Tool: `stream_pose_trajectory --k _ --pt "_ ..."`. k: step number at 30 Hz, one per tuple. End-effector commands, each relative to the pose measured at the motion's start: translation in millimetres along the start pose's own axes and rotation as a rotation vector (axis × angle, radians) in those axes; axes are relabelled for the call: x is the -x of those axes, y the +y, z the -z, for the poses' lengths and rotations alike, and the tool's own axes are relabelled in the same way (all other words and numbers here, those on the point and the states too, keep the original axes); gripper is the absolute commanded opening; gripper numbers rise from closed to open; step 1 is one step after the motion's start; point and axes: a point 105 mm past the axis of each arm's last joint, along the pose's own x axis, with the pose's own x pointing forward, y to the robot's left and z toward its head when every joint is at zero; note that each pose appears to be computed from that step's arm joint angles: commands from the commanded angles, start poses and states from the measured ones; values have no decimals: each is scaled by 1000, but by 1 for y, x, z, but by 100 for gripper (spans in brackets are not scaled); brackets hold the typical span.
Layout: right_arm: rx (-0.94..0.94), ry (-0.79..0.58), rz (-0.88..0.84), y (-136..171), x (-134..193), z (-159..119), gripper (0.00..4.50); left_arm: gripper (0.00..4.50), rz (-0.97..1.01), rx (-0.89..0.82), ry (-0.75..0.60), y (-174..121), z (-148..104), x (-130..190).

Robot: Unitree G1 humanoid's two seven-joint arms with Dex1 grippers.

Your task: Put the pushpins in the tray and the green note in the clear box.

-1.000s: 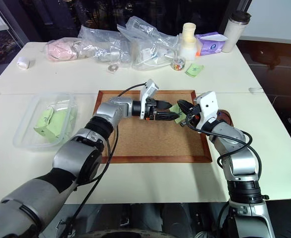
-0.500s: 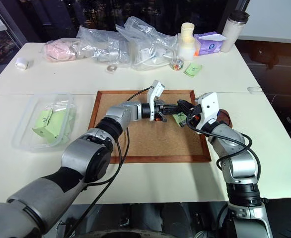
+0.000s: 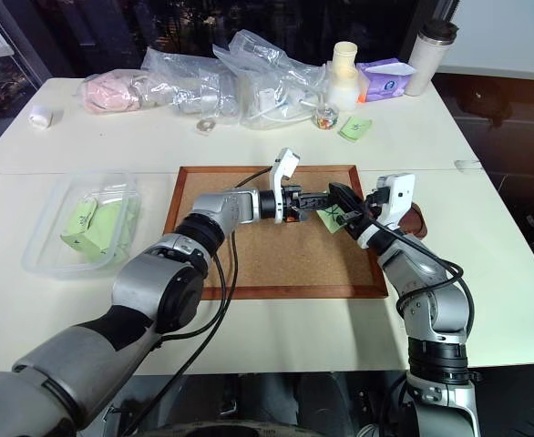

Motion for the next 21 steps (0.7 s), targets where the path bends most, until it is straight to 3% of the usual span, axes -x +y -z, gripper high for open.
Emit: stream_pose_trajectory --k 1,21 --pt "3 -70 25 -4 5 -18 0 2 27 -35 -34 -9 -19 -1" --pt "2 -111 48 -8 5 -25 0 2 3 46 -42 -9 -22 -1"
